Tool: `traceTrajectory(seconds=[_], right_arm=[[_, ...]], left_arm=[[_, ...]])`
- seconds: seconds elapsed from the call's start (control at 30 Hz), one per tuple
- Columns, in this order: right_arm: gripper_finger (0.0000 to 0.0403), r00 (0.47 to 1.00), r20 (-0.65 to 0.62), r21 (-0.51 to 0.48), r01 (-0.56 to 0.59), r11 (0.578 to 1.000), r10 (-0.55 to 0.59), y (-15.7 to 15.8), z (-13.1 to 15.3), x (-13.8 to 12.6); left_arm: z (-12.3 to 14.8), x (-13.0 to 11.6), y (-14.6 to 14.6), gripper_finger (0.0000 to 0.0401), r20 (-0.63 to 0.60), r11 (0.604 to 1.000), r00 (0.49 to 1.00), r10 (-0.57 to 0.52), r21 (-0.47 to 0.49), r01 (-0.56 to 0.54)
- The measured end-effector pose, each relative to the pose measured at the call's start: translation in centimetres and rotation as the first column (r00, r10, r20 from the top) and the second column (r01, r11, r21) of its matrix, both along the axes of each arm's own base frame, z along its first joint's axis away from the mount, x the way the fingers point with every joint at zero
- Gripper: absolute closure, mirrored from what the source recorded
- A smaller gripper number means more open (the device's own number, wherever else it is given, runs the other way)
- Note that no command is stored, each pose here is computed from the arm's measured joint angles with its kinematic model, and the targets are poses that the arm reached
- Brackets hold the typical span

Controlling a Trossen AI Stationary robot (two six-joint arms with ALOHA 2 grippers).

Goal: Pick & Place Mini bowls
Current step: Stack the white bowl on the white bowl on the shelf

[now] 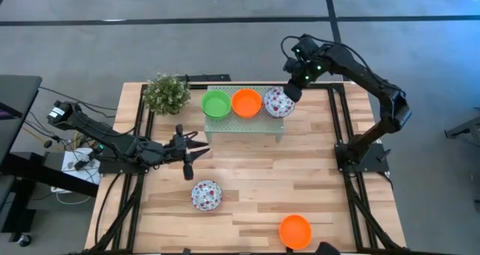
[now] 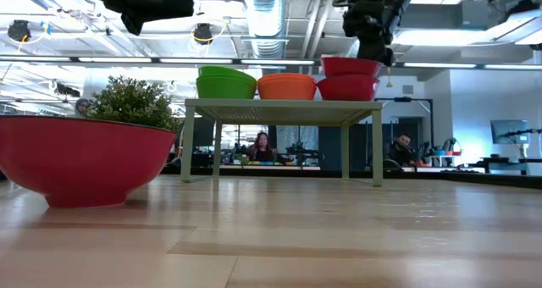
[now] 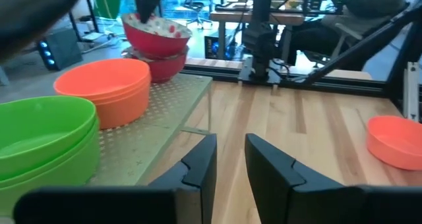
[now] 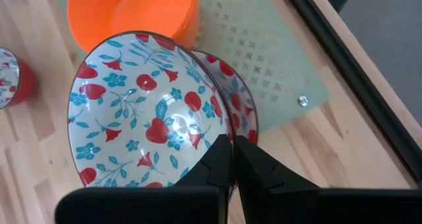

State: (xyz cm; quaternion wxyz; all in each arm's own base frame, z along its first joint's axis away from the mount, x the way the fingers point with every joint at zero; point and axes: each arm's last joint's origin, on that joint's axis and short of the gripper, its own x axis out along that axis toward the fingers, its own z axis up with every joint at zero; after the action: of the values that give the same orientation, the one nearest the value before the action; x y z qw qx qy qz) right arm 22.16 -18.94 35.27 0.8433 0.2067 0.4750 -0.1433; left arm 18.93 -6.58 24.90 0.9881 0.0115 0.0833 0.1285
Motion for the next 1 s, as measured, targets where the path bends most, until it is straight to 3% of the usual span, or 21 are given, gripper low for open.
traceTrajectory(seconds=[0.67,1.0], right_arm=[[0.0393,0.998,-0.063,0.087,-0.015,0.996,0.021,-1.8,-3.1,1.8],[0.0351,0.997,-0.081,0.093,-0.012,0.996,0.020,-1.7,-3.1,1.6]], left_arm=[[0.0,0.0,-0.1,0.0320,0.003,1.000,1.000,-0.019,-0.006,0.019],[0.0,0.0,-0.1,0.0320,0.003,1.000,1.000,-0.019,-0.005,0.019]])
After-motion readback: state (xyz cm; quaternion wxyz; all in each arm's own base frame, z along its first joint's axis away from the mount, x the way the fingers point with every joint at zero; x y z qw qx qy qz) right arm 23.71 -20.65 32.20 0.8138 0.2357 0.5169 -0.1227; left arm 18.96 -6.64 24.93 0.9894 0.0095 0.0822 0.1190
